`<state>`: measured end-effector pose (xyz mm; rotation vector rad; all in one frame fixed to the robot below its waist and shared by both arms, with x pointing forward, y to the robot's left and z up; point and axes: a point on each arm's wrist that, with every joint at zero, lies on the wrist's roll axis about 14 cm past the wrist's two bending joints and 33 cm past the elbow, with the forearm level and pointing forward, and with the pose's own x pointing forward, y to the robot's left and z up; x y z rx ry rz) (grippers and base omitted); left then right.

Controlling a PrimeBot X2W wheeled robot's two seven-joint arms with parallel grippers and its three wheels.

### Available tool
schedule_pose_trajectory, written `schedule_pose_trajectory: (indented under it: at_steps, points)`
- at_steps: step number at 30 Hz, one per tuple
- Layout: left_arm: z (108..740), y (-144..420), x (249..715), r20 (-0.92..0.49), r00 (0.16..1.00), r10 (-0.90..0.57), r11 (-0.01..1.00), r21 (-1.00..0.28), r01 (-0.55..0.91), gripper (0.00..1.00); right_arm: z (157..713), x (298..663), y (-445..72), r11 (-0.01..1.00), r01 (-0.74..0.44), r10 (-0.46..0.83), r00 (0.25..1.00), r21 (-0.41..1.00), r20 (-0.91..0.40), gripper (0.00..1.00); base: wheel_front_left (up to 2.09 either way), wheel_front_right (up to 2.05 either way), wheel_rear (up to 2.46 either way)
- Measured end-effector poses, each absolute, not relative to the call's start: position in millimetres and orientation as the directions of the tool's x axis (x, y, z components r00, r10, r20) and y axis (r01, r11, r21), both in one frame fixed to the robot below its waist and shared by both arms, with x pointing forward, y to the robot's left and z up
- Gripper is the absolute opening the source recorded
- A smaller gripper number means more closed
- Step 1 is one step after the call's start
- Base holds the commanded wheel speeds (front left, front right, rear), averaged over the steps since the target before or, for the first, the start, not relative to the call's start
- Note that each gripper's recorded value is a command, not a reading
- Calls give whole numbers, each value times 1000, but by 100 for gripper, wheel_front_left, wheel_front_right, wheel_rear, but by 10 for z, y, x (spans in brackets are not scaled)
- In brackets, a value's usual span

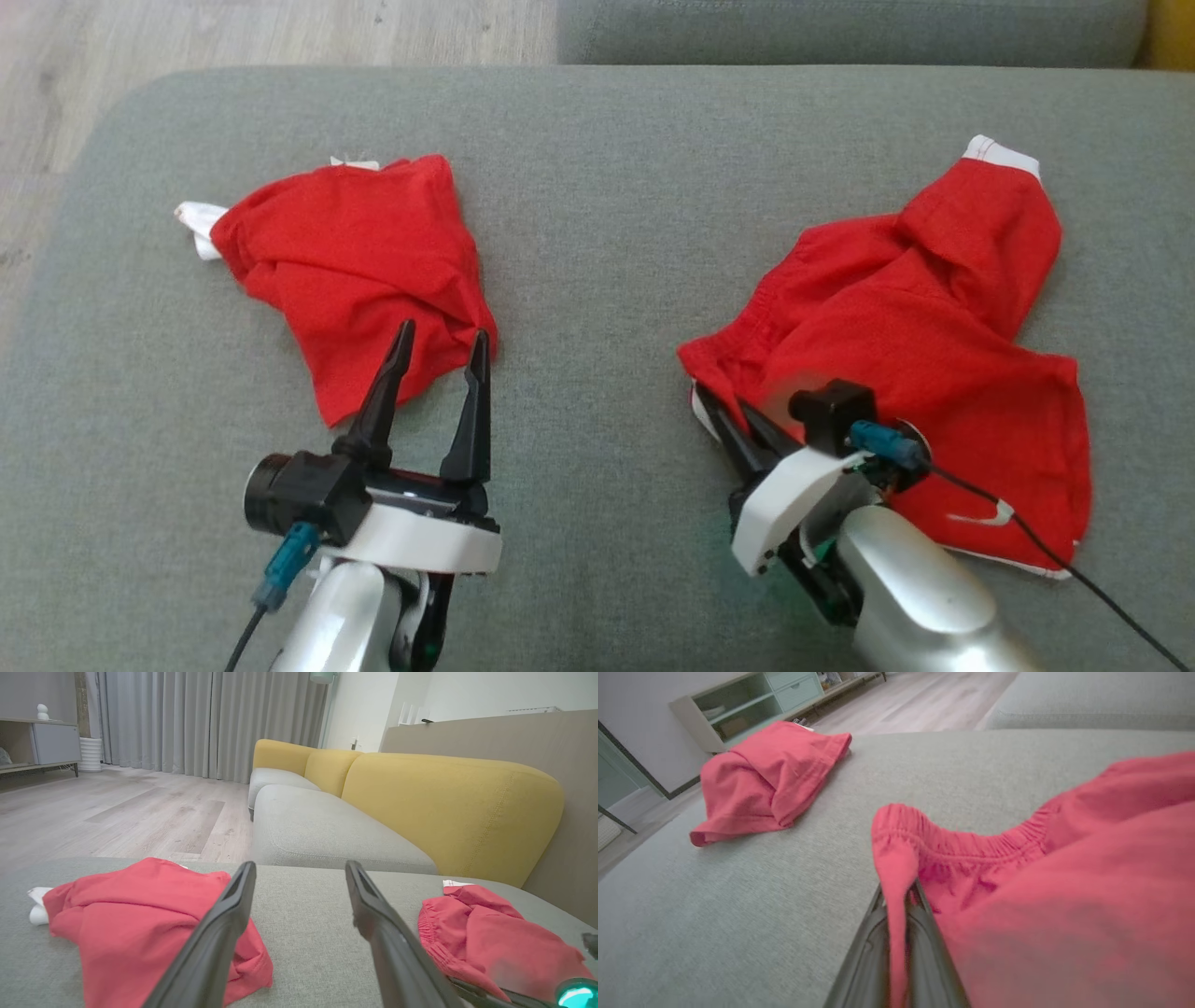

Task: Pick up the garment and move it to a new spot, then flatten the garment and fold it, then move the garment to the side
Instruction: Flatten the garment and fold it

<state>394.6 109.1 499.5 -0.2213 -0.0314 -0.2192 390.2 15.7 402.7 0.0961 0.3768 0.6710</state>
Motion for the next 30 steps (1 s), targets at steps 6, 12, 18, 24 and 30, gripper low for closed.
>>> schedule_pose_trajectory:
  at_steps: [6,12,18,24,30]
  points:
    - [4932,1107,3956,37,977,-208,953,-217,211,100,3908,4106,-37,824,-538,564,744,179,-358,0,0,0,0]
    - [4896,1116,3962,27,978,-206,954,-219,207,100,3803,4221,-202,845,-523,519,755,110,-402,100,0,0,0]
    - [4899,1043,3985,29,973,-228,950,-212,229,100,3882,4238,-298,849,-526,507,779,53,-369,100,0,0,0]
    - [4988,940,4023,57,965,-256,942,-208,262,100,4351,4442,-624,911,-405,412,888,77,-206,100,0,0,0]
    - [5095,779,4067,89,951,-297,929,-204,310,100,4593,4253,-1438,981,-163,173,980,103,-96,100,0,0,0]
